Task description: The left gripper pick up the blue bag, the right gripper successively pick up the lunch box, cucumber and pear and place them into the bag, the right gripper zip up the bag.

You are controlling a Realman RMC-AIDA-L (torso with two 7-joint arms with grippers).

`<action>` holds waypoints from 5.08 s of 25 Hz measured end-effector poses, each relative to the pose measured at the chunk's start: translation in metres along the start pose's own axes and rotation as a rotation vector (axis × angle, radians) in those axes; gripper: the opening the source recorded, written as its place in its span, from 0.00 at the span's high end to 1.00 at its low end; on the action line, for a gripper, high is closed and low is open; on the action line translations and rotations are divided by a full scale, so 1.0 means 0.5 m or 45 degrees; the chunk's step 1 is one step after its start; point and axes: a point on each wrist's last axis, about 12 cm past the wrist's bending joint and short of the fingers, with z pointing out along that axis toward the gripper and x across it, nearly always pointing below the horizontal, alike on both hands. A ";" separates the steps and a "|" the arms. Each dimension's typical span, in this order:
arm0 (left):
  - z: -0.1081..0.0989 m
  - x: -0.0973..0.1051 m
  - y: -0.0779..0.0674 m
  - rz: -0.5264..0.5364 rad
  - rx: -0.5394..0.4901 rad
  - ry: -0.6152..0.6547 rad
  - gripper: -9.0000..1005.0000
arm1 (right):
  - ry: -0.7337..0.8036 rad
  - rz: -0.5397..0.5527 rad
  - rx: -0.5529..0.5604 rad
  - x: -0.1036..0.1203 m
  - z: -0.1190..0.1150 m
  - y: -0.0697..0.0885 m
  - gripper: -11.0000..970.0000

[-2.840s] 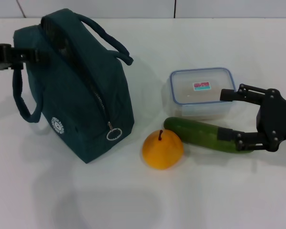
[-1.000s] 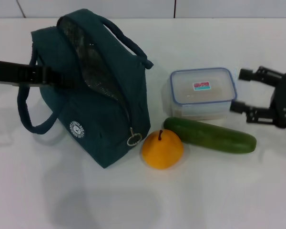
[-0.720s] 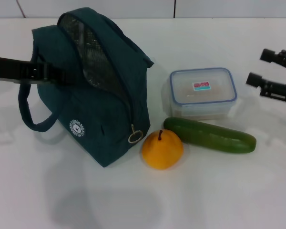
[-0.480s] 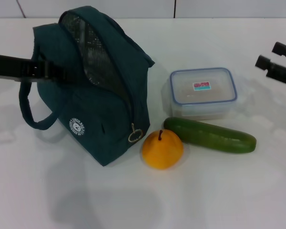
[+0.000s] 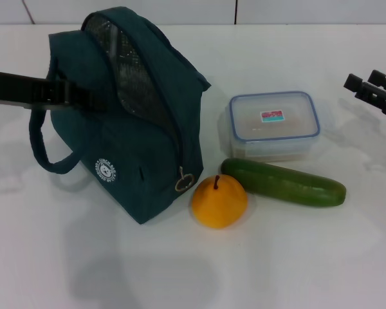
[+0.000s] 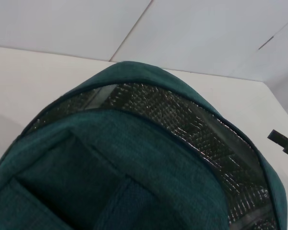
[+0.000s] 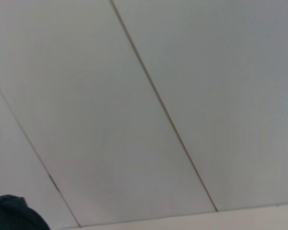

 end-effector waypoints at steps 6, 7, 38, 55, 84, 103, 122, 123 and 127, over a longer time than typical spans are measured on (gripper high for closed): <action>0.001 0.001 0.000 -0.003 0.002 0.001 0.95 | 0.011 0.112 0.017 0.016 0.007 0.003 0.12; 0.002 0.001 0.000 -0.004 0.003 0.001 0.95 | 0.011 0.126 0.021 0.018 0.008 0.003 0.12; 0.020 -0.031 -0.022 0.047 0.047 0.037 0.95 | 0.087 0.775 0.052 0.062 0.086 0.040 0.13; 0.027 -0.029 -0.011 0.042 0.059 0.056 0.95 | 0.179 0.893 0.006 0.092 0.074 0.059 0.13; 0.032 -0.031 -0.015 0.051 0.068 0.065 0.95 | 0.112 0.992 -0.106 0.064 0.076 0.070 0.14; 0.037 -0.028 -0.016 0.048 0.078 0.069 0.95 | 0.168 1.010 -0.150 0.060 0.095 0.084 0.36; 0.036 -0.031 -0.016 0.055 0.076 0.066 0.95 | 0.171 1.043 -0.176 0.058 0.105 0.093 0.79; 0.036 -0.031 -0.016 0.056 0.075 0.066 0.95 | 0.162 1.049 -0.181 0.056 0.105 0.094 0.82; 0.036 -0.030 -0.015 0.055 0.075 0.066 0.95 | 0.102 1.075 -0.198 0.049 0.098 0.091 0.88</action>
